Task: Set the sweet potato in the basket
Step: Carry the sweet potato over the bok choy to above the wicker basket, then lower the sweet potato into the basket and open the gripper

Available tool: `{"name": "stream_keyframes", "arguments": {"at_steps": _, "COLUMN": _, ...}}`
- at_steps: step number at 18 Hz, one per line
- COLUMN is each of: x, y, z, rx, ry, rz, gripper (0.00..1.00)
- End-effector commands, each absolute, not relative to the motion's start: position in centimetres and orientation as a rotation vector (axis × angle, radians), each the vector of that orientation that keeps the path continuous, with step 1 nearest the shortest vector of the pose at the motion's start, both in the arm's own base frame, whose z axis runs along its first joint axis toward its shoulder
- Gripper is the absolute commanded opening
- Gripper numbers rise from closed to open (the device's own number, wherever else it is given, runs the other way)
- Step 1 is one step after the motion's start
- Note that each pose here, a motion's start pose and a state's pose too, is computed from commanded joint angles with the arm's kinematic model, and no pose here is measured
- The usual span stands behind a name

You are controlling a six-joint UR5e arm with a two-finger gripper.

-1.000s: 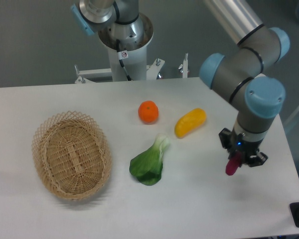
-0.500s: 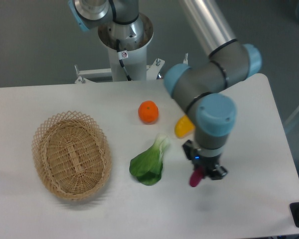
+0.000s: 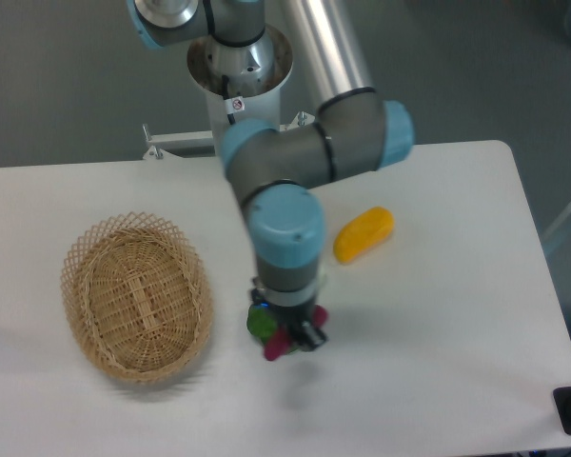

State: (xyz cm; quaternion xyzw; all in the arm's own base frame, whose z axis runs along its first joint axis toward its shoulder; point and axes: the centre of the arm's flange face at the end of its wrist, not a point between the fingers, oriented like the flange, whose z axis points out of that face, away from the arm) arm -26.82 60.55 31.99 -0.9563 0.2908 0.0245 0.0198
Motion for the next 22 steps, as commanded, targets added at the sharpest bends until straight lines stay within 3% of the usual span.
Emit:
{"name": "stream_keyframes", "arguments": {"at_steps": 5, "x": -21.0, "y": 61.8, "z": 31.7, "rx": -2.952, "ry": 0.968, "rz": 0.058, "gripper": 0.29}}
{"name": "stream_keyframes", "arguments": {"at_steps": 15, "x": -10.0, "y": 59.4, "z": 25.7, "rx": -3.019, "ry": 1.074, "rz": -0.116, "gripper": 0.32}}
{"name": "stream_keyframes", "arguments": {"at_steps": 17, "x": -9.4, "y": 58.9, "z": 24.8, "rx": -3.042, "ry": 1.029, "rz": -0.140, "gripper": 0.41}}
{"name": "stream_keyframes", "arguments": {"at_steps": 19, "x": -9.1, "y": 58.9, "z": 24.5, "rx": -3.046, "ry": 1.030, "rz": -0.146, "gripper": 0.61}}
{"name": "stream_keyframes", "arguments": {"at_steps": 21, "x": -8.8, "y": 59.0, "z": 24.2, "rx": -3.047, "ry": 1.039, "rz": -0.144, "gripper": 0.71}}
{"name": "stream_keyframes", "arguments": {"at_steps": 22, "x": -8.8, "y": 59.0, "z": 24.2, "rx": -3.045, "ry": 1.041, "rz": -0.142, "gripper": 0.85}}
